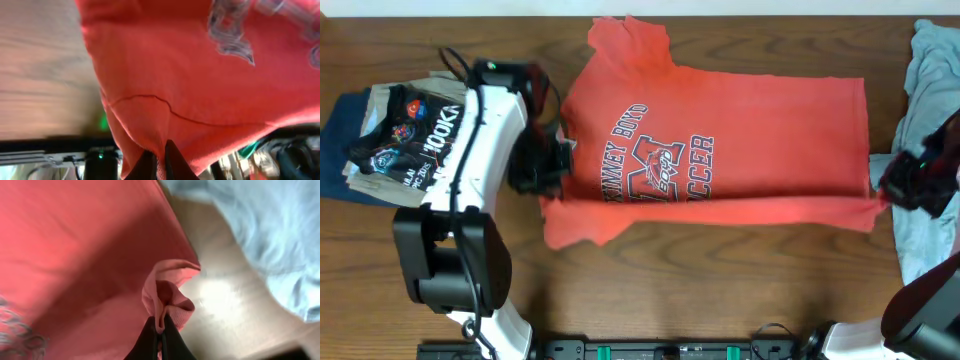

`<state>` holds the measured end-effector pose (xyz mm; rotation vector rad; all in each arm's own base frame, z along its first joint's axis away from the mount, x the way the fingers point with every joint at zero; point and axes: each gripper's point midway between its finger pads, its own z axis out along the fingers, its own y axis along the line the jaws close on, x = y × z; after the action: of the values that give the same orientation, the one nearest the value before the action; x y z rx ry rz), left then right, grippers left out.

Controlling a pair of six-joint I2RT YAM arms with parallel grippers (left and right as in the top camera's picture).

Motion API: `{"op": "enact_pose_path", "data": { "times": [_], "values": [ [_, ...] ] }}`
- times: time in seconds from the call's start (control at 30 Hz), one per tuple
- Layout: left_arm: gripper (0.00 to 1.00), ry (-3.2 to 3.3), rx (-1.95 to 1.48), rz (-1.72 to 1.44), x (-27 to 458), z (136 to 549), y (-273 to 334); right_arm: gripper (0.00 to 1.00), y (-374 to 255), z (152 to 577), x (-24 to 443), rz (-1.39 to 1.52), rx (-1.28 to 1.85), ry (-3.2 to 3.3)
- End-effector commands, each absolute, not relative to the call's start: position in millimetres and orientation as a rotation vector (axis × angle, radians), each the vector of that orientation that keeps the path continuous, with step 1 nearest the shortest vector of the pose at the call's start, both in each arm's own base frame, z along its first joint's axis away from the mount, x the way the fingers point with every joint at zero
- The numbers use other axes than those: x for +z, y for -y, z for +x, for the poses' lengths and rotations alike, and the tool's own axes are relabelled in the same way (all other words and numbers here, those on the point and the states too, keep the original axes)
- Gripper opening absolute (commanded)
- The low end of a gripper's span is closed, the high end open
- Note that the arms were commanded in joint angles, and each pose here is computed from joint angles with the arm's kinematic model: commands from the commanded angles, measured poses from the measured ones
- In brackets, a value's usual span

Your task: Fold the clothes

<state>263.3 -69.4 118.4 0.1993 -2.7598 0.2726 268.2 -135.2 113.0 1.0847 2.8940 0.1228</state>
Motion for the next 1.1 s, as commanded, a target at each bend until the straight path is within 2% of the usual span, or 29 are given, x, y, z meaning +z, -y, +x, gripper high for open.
{"op": "enact_pose_path", "data": {
  "times": [0.0,0.23,0.53,0.73,1.07],
  "values": [
    [0.06,2.669,0.317,0.151,103.7,230.2,77.0,0.01,150.0,242.1,99.8,1.187,-0.04,-2.932],
    [0.06,2.574,0.276,0.109,75.5,180.1,78.3,0.01,146.6,209.2,81.7,1.306,-0.151,-3.005],
    [0.06,2.637,0.294,0.126,81.7,155.8,75.7,0.01,146.5,186.6,76.6,1.453,-0.174,-2.969],
    [0.06,2.822,0.356,0.137,96.3,174.4,78.2,0.01,155.9,189.7,91.0,1.455,-0.183,-2.853],
    [0.06,3.125,0.508,0.42,99.6,258.0,70.7,0.01,159.0,242.2,91.5,1.321,0.021,-2.696]
  ]
}}
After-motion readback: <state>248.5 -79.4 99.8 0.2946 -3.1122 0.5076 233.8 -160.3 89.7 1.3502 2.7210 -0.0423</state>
